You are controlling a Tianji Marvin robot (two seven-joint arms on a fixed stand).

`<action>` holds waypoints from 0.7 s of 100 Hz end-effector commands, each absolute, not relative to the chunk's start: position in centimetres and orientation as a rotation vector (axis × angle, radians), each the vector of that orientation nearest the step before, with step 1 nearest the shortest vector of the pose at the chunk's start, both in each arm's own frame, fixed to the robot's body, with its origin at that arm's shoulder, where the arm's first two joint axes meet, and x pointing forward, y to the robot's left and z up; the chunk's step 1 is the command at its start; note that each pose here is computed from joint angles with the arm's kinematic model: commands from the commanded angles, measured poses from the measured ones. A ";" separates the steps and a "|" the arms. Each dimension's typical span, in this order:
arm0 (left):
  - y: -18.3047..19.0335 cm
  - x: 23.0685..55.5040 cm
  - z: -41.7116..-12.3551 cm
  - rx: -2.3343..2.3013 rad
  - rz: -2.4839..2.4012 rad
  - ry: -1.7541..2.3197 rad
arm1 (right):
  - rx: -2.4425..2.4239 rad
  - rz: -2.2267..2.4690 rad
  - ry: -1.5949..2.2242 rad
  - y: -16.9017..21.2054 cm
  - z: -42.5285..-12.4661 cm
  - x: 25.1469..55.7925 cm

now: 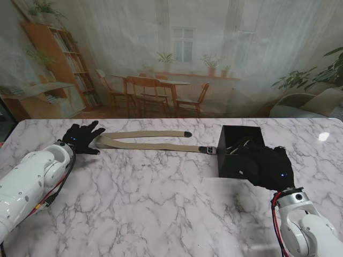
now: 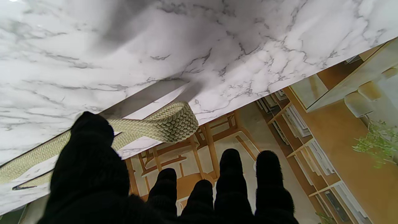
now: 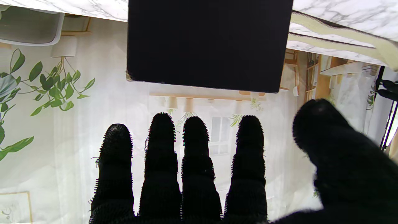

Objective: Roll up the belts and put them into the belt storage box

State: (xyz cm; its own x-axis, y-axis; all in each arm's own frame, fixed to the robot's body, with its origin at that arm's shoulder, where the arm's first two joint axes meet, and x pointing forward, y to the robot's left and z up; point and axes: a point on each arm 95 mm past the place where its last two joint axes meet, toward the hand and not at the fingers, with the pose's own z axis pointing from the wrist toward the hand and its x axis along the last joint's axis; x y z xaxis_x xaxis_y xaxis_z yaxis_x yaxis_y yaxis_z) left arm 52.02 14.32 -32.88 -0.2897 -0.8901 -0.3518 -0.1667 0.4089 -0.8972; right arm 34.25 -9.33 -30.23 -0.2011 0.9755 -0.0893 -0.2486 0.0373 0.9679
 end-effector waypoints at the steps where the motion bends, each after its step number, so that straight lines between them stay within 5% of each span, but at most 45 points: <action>1: 14.5 52.9 -32.3 -0.940 -0.955 1.717 | 0.872 1.412 1.197 -9.5 -30.4 33.9; 70: 12.7 55.1 -34.5 -1.042 -0.944 1.748 | 0.874 1.397 1.162 -10.0 -30.4 33.5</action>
State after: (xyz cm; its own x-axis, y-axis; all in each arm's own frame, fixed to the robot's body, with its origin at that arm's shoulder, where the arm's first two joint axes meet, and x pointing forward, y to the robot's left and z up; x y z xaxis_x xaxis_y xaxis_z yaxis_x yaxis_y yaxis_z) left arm 54.86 13.18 -34.55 -0.2776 -0.9118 -0.3027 -0.2435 0.3715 -0.8959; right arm 33.73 -10.05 -30.27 -0.1676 0.9814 -0.0931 -0.2684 0.0455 0.9622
